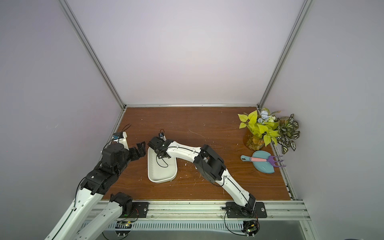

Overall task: Put the usb flash drive into the storage box
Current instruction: Place the USB flash in the storage box, then pick up the USB flash from the center of the board.

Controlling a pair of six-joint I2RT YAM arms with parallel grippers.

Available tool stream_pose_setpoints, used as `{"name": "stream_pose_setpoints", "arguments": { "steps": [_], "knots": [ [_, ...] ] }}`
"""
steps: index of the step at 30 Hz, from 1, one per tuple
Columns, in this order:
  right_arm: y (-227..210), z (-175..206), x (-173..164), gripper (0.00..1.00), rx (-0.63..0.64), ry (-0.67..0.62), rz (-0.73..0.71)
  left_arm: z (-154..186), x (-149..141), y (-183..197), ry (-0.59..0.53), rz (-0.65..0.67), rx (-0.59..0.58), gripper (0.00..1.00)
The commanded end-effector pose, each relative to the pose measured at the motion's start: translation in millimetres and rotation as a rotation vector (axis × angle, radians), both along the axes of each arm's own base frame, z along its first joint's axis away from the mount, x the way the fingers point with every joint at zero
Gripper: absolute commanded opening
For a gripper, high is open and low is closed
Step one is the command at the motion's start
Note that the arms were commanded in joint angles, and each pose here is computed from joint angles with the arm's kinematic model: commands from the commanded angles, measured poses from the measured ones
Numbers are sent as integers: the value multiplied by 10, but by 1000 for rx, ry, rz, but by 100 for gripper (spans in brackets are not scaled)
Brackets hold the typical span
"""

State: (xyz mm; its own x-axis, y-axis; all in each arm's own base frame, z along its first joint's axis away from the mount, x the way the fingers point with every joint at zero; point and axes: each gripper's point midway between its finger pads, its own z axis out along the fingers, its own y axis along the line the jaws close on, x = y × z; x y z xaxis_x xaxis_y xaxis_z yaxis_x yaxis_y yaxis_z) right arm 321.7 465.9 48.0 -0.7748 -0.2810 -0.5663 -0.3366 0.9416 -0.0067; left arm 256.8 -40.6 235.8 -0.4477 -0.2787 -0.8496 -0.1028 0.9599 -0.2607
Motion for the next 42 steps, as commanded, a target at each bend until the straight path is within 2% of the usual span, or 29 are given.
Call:
{"name": "stream_pose_setpoints", "arguments": {
  "steps": [1,7,10,12,17,20,21,23,26,28,33,38,42],
  "knots": [
    [116,543,-25,45,77,-53,15,21,-5,15,-3,1,3,100],
    [32,1393,-187,46,186,-116,73,15,0,-10,0,-13,1,100],
    [-452,1788,-106,47,191,-213,24,12,11,-122,1,-72,-8,98],
    [-1013,1959,40,48,205,-280,-54,14,24,-266,-1,-143,-21,92],
    [-2525,1656,323,48,336,-279,-256,-152,45,-907,128,-362,-111,82],
    [-3336,1315,344,49,315,-286,-399,-122,-20,-1458,136,-428,-34,81],
    [-3523,1202,336,49,302,-280,-438,-89,-33,-1588,128,-432,-10,81],
    [-3832,968,318,50,294,-255,-497,-211,-24,-1919,185,-459,4,80],
    [-4081,661,269,49,333,-190,-581,-448,32,-2307,277,-493,10,72],
    [-4075,572,258,49,370,-175,-582,-531,14,-2579,288,-529,28,70],
    [-4159,371,242,49,372,-150,-633,-748,-199,-3337,309,-733,38,65],
    [-4161,299,241,48,390,-140,-637,-1156,-372,-3757,404,-822,76,53],
    [-4192,319,231,48,385,-155,-644,-1337,-476,-3957,438,-849,106,53]
  ]
}}
